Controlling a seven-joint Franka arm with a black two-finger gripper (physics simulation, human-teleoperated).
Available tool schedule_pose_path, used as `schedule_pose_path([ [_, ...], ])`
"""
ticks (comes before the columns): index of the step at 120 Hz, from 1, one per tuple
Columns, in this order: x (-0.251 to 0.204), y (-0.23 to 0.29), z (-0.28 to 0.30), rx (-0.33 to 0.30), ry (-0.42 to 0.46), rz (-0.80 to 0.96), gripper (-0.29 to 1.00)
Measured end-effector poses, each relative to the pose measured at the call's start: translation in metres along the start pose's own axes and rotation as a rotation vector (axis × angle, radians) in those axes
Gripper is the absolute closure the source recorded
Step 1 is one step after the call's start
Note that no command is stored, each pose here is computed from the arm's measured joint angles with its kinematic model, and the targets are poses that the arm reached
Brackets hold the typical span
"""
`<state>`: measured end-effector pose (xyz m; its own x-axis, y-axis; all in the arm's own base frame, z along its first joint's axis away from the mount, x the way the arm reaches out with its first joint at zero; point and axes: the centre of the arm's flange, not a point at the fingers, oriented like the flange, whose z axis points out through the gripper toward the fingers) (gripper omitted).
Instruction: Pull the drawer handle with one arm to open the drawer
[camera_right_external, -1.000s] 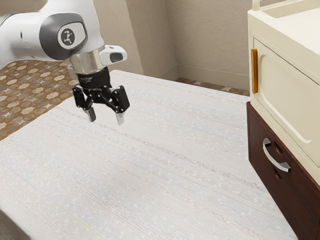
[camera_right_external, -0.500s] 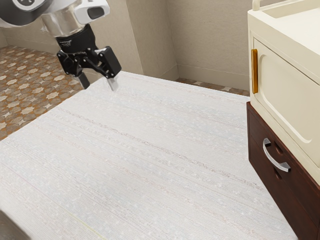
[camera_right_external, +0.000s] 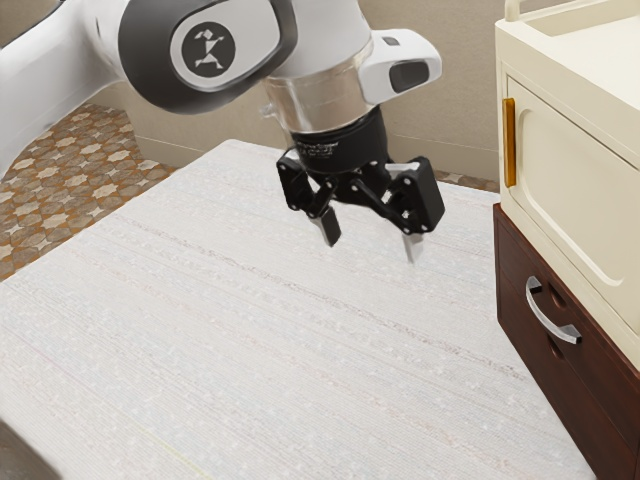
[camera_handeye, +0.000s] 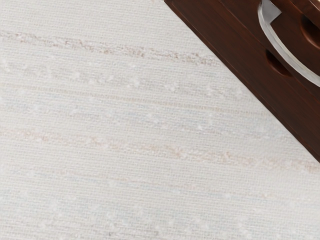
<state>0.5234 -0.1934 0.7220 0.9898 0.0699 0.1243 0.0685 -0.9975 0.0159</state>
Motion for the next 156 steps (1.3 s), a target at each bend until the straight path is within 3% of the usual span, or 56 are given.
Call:
schedule_pose_path([
  [20,0.015,-0.02,0.013,-0.02,-0.015,-0.18,0.0],
  [69,0.013,-0.009,0.041,0.011,-0.056,-0.475,0.0],
  [104,0.013,-0.006,0.037,0.004,-0.048,-0.606,0.0],
  [156,0.014,0.001,0.098,0.012,-0.087,-0.719,0.0],
])
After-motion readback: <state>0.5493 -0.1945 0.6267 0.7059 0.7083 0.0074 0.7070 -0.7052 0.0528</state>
